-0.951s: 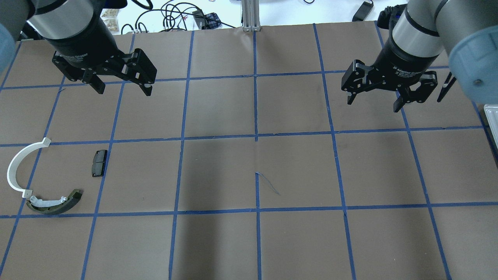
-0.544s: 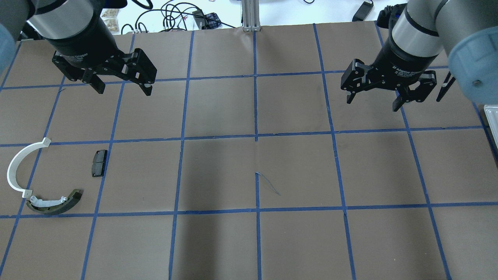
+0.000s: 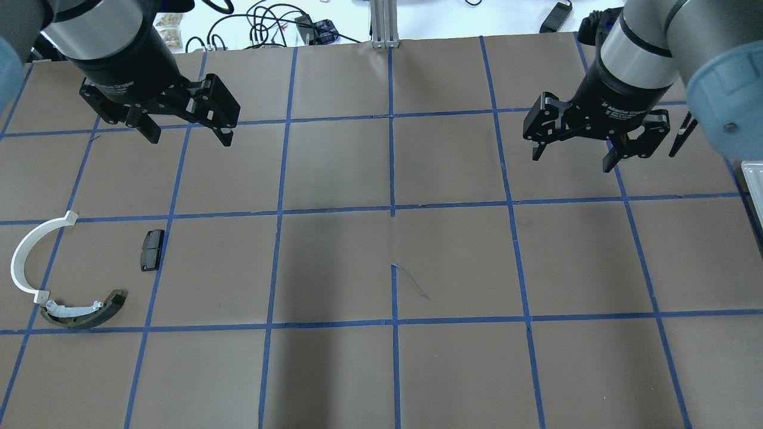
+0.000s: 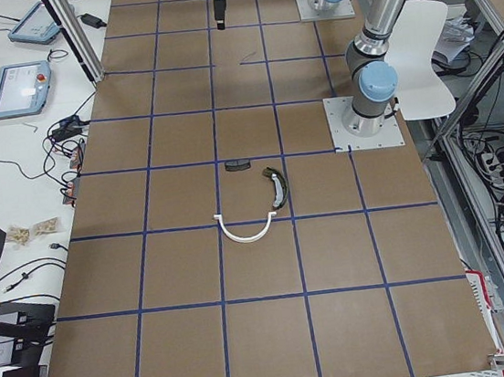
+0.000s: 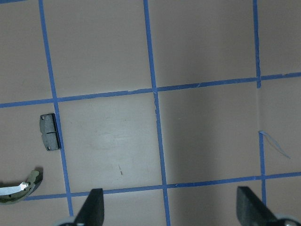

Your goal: Place bearing gear from tray to pile

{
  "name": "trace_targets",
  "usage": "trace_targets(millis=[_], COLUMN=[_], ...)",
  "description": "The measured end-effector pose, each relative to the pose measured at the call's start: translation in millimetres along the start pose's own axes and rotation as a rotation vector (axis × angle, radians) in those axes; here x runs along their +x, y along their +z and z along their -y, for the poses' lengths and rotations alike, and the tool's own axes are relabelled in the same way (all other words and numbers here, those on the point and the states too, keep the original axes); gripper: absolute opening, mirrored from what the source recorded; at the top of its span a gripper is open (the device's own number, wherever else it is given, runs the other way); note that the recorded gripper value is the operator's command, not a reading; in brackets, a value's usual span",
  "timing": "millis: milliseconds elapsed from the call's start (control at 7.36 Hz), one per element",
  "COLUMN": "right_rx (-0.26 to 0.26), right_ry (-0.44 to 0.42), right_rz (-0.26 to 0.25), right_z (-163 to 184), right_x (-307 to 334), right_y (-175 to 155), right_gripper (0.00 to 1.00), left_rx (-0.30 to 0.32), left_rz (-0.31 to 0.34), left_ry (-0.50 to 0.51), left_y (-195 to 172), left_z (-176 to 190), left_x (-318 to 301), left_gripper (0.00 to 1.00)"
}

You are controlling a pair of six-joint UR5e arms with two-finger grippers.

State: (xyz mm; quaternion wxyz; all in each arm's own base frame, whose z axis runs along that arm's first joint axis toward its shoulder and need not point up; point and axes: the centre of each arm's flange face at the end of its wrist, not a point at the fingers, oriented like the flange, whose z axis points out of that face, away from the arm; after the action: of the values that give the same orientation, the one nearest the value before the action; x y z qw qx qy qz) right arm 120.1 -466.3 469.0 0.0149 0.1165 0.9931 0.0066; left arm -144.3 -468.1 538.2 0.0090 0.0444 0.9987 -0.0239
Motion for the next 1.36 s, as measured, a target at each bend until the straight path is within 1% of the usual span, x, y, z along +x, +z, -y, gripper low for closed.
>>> trace_targets(millis=[272,408,544,680,816,951,1087,1223,1359], right_rx=[0.001,0.002,-0.006,-0.029,-0.055,-0.072,-0.077,-0.066,-0.032], right_ry=[-0.001,0.009,0.051,0.089,0.083,0.059,0.041,0.02,-0.024], right_rz=[0.0,-0.013,-0.057,-0.102,-0.122,-0.123,-0.115,-0.107,-0.113], right_z=[2,6,20,39,57,72,87,102,120], right_x=[0,6,29,68,110,151,197,249,304], right_y=[2,4,10,20,30,37,46,58,72], right_gripper=[1.0,1.0,1.0,1.0,1.0,1.0,1.0,1.0,1.0], left_rx=[0.0,0.0,0.0,0.0,0.0,0.0,0.0,0.0,0.0], left_rz=[0.0,0.0,0.0,0.0,0.0,0.0,0.0,0.0,0.0], left_ry=[0.0,0.001,0.0,0.0,-0.001,0.0,0.0,0.0,0.0], left_y=[0,0,0,0,0,0,0,0,0], left_z=[0,0,0,0,0,0,0,0,0], left_x=[0,0,0,0,0,0,0,0,0], left_gripper=[1.0,1.0,1.0,1.0,1.0,1.0,1.0,1.0,1.0])
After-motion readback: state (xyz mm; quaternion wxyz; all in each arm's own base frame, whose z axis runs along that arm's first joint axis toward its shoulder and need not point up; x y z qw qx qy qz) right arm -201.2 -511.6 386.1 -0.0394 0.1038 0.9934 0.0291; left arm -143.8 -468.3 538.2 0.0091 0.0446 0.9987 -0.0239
